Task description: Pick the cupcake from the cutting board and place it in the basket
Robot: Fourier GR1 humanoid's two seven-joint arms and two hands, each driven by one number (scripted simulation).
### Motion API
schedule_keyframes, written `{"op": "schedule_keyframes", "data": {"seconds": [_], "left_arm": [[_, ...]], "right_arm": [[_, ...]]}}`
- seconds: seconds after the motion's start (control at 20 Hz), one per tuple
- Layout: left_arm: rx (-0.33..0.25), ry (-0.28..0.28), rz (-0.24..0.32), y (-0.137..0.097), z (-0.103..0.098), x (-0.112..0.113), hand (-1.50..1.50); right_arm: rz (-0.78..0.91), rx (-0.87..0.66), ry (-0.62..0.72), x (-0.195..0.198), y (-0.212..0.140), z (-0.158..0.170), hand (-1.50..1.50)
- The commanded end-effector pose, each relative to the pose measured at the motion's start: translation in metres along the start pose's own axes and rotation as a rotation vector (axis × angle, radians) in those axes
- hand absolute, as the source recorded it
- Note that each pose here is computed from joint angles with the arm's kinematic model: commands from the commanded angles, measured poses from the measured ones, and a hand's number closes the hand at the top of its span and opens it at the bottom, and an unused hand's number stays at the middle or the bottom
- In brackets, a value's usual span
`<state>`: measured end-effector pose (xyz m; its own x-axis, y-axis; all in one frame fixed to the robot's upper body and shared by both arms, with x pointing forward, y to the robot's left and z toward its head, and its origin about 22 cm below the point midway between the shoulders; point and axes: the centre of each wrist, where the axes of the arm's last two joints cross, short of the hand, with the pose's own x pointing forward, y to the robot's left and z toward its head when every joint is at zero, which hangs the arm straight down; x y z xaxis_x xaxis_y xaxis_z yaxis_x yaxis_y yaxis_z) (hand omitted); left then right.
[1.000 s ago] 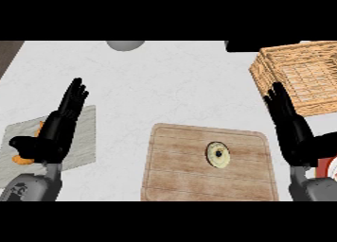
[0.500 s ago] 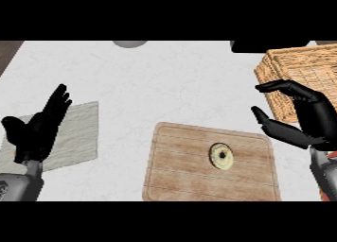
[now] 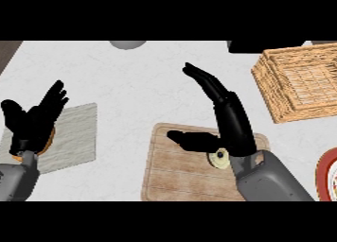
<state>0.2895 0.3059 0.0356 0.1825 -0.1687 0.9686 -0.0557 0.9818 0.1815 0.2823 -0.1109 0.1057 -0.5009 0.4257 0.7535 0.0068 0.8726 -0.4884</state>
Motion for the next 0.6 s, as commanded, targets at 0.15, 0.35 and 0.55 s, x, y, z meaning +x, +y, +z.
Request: {"op": "schedule_keyframes", "data": {"seconds": [0.15, 0.35, 0.55], "left_arm": [[0.018, 0.035, -0.007, 0.005, 0.005, -0.010, 0.00], [0.031, 0.040, -0.006, 0.016, 0.001, -0.002, 0.00], [0.035, 0.031, 0.016, 0.018, -0.001, 0.007, 0.00]], "right_arm": [[0.282, 0.119, 0.316, 0.039, -0.012, -0.033, -1.50], [0.640, 0.093, 0.470, 0.037, -0.046, -0.054, -1.50], [0.705, 0.085, 0.595, 0.090, -0.076, -0.070, -1.50]]}}
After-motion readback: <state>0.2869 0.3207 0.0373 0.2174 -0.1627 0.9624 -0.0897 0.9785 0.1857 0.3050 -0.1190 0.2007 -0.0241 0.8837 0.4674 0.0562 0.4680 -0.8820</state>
